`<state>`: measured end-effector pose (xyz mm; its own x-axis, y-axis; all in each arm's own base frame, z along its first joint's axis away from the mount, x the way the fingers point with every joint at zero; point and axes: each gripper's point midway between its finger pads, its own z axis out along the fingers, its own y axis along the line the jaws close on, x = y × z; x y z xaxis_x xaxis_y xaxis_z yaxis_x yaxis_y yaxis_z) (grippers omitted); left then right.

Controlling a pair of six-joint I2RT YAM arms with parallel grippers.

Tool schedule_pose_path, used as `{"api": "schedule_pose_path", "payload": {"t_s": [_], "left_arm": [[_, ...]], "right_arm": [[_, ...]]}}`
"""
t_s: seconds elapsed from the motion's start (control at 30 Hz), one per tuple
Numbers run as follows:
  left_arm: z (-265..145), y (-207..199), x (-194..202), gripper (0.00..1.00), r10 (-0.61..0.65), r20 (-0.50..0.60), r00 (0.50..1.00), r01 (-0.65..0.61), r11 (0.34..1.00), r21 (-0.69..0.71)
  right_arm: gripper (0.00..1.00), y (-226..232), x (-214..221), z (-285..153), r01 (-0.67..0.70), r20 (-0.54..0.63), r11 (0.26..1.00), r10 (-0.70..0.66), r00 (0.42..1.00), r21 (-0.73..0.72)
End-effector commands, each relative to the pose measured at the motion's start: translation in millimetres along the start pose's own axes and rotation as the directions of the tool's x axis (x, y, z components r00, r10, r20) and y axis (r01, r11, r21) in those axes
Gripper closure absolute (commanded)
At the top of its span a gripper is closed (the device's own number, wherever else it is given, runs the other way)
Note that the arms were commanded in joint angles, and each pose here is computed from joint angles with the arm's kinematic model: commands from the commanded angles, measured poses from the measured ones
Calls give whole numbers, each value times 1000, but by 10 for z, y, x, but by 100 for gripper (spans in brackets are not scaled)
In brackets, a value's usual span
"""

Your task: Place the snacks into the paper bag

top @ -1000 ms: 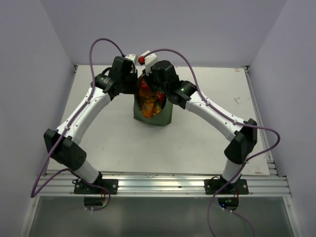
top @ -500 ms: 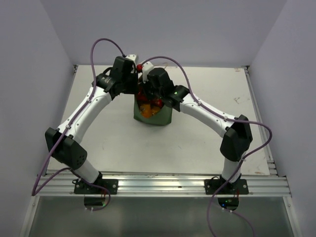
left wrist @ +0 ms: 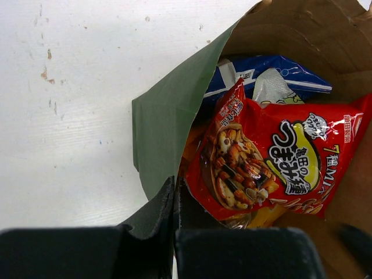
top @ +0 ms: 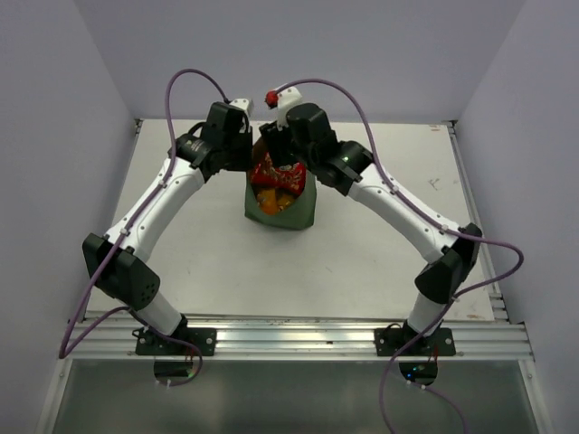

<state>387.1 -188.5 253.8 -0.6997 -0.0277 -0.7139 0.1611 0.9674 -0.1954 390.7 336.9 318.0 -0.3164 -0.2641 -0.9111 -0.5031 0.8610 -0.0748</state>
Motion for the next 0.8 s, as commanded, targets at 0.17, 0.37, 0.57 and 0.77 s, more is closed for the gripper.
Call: {"api": "schedule_pose_path", "payload": {"t_s": [0.17, 0.37, 0.57, 0.77], "left_arm": [[-216, -169, -438, 100, -15, 146, 989, 5, 998, 66], [-222, -162, -440, 100, -16, 146, 989, 6, 998, 65], [-247, -157, -449, 100, -16, 153, 988, 7, 998, 64], [-234, -168, -439, 100, -15, 150, 989, 5, 998, 67]], "right_arm": [[38, -352, 107, -387, -38, -34, 986, 44, 998, 161], [41, -275, 496, -193, -55, -126, 985, 76, 989, 163], [49, -283, 769, -142, -52, -186, 981, 88, 979, 188], [89, -354, 822, -238, -56, -202, 974, 101, 974, 219]]}}
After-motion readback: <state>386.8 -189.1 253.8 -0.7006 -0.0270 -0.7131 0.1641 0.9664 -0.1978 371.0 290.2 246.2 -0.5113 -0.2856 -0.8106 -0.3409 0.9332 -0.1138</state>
